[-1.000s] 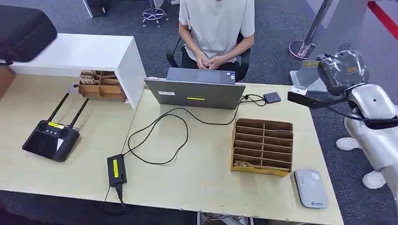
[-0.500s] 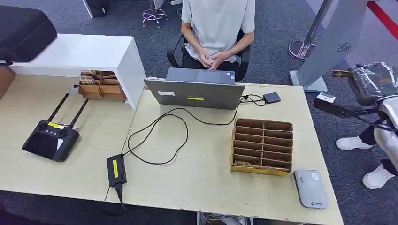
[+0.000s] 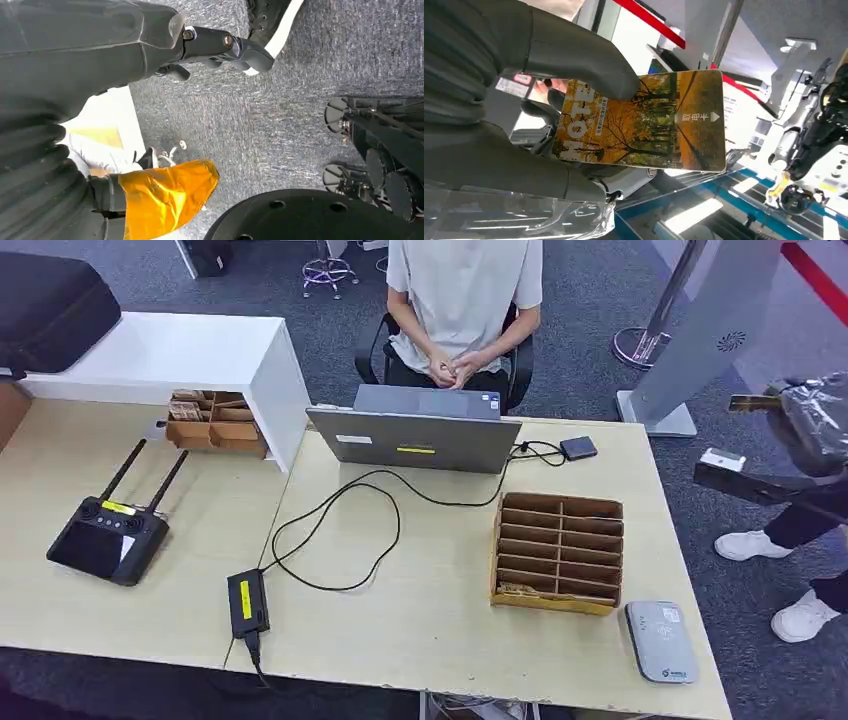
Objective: Pass the card to the sensor for recognition and then transmit it.
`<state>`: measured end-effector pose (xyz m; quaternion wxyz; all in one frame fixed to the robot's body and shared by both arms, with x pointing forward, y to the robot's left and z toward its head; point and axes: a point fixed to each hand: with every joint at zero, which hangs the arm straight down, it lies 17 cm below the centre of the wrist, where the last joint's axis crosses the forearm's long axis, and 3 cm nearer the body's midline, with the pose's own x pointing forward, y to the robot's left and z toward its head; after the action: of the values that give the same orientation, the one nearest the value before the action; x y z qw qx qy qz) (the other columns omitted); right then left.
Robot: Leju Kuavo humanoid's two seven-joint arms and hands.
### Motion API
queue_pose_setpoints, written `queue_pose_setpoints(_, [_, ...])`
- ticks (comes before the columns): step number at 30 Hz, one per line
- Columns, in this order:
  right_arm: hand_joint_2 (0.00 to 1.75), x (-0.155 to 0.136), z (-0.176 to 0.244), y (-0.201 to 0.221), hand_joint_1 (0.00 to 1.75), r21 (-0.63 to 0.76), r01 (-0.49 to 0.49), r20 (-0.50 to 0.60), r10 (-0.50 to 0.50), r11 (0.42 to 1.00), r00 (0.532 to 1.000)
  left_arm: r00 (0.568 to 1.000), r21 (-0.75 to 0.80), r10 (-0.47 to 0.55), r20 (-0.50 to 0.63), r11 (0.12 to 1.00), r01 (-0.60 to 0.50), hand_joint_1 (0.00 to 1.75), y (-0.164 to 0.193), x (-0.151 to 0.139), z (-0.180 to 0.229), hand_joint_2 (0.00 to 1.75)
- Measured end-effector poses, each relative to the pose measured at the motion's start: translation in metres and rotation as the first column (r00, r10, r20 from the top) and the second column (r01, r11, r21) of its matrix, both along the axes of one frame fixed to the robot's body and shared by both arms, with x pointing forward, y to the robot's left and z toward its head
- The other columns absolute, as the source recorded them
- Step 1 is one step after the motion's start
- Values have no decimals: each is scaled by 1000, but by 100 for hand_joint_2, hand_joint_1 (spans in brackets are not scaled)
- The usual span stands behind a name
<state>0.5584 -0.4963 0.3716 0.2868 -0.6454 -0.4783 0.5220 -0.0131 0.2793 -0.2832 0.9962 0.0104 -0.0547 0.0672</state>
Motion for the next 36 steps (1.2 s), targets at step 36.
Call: queue_pose_setpoints(36, [175, -21, 27, 74, 173, -107, -149, -35, 146, 983, 989, 999, -14, 33, -3, 999, -34, 0, -10, 0, 0, 175])
